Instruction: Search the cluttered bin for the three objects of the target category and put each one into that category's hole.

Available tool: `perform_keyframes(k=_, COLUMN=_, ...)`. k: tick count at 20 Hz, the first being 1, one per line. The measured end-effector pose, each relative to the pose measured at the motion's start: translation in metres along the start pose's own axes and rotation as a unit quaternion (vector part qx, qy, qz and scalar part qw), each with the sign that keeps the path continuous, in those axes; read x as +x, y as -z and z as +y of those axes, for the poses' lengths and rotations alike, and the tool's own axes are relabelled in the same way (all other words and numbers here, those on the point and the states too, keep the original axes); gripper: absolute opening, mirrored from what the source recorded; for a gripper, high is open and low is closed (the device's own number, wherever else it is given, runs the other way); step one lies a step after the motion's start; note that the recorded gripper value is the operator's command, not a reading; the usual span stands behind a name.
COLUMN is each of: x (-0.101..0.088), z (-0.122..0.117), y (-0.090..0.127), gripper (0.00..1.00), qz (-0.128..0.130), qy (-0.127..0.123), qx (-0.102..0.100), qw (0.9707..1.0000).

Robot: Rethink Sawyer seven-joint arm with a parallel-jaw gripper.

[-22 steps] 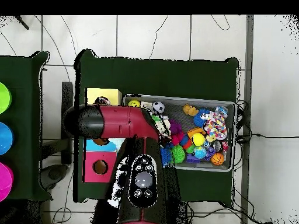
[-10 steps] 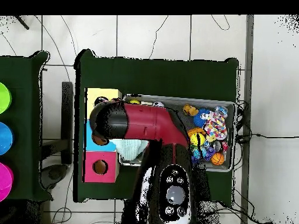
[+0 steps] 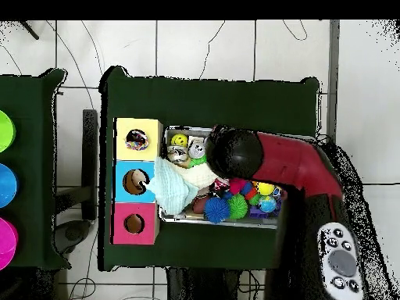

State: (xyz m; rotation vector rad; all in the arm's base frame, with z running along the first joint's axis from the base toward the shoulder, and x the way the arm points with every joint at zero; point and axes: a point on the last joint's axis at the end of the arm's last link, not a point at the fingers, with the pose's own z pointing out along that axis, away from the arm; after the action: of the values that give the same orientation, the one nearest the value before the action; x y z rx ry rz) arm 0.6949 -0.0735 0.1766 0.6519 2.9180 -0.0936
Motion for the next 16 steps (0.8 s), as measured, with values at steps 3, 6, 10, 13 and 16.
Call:
perform_keyframes(k=3, x=-0.01, z=-0.023, y=-0.008, gripper=0.0, qz=0.002, qy=0.04, qx=-0.001, qw=0.9992)
perform_keyframes(k=6, x=-0.02, z=-0.048, y=-0.019, gripper=0.0, qz=0.006, qy=0.099, qx=-0.004, qw=0.995)
perform_keyframes(k=10, x=-0.026, z=-0.068, y=-0.032, gripper=0.0, qz=0.015, qy=0.191, qx=-0.011, qw=0.9814)
perform_keyframes(k=13, x=-0.027, z=-0.067, y=-0.035, gripper=0.0, qz=0.02, qy=0.235, qx=-0.019, qw=0.9715)
perform_keyframes(k=16, x=-0.027, z=-0.061, y=-0.036, gripper=0.0, qz=0.02, qy=0.261, qx=-0.028, qw=0.9646)
